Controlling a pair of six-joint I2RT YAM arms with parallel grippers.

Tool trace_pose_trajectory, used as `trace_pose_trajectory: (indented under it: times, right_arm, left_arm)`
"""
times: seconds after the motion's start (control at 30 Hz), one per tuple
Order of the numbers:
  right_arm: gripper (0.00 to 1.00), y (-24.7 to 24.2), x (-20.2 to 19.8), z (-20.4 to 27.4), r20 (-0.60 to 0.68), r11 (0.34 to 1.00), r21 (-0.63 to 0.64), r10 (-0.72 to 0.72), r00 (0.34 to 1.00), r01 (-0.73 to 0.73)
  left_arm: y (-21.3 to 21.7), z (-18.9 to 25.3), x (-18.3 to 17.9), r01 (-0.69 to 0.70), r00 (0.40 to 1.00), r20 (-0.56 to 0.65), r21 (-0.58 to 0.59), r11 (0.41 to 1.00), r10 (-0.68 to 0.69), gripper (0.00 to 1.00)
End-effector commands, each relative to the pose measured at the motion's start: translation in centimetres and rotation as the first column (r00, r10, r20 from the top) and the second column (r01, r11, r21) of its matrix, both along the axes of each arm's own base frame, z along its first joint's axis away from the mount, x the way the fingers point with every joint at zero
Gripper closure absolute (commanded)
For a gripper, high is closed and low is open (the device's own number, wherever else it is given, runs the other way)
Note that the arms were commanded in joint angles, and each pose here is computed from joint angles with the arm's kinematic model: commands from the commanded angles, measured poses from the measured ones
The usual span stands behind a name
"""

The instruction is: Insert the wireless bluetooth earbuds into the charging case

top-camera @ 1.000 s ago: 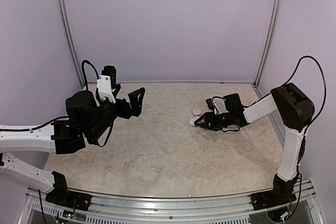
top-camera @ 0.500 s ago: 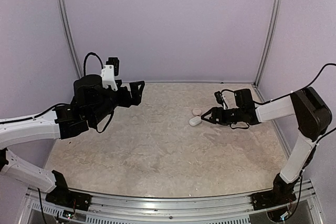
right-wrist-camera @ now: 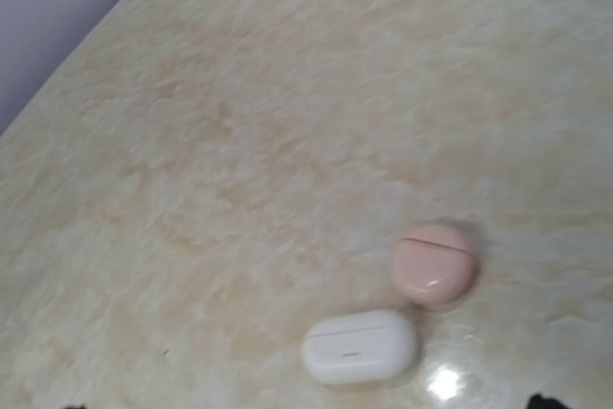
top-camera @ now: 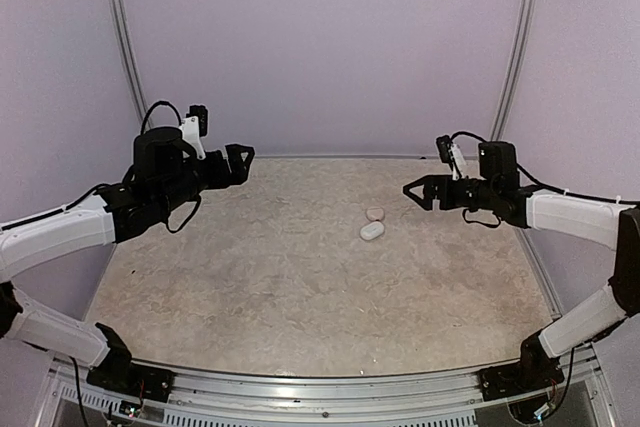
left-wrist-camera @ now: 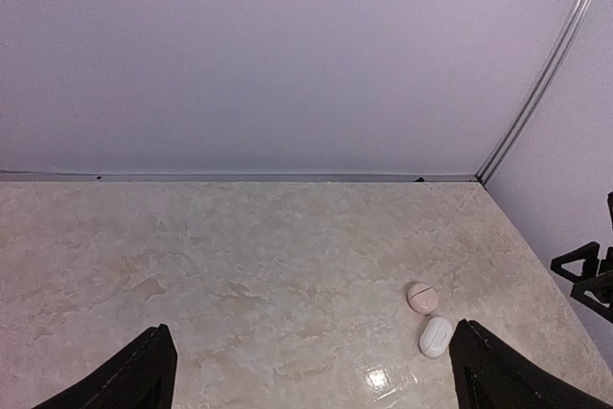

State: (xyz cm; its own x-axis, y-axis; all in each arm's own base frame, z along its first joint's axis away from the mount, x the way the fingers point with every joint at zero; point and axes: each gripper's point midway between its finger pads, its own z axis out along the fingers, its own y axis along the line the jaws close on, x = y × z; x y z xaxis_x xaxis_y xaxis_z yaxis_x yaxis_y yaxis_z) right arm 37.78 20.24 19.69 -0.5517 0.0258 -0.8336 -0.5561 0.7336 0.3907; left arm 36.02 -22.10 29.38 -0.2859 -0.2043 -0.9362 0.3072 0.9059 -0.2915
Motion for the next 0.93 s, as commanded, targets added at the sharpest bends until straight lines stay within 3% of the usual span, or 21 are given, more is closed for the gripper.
trace_pose_trajectory:
  times: [0.0,0.53,0.9]
  right_arm:
    - [0.00,-2.3,-0.4,1.2,0.062,0.994,-0.037,-0.097,0.993,0.100]
    - [0.01,-4.4,-3.1,-2.3,0.085,0.977,0.057,-0.209,0.974,0.204]
    - [0.01,-4.4,-3.3,-2.9,0.087,0.976,0.062,-0.211,0.974,0.207]
  left_arm:
    - [0.6,-2.0,0.5,0.021,0.997,-0.069,-0.034,0.999,-0.023,0.01]
    - [1.5,-10.6,0.6,-0.013,0.976,-0.216,-0.015,1.000,0.010,0.01]
    - [1.4,-12.0,0.8,-0.012,0.972,-0.236,0.007,1.000,0.014,0.01]
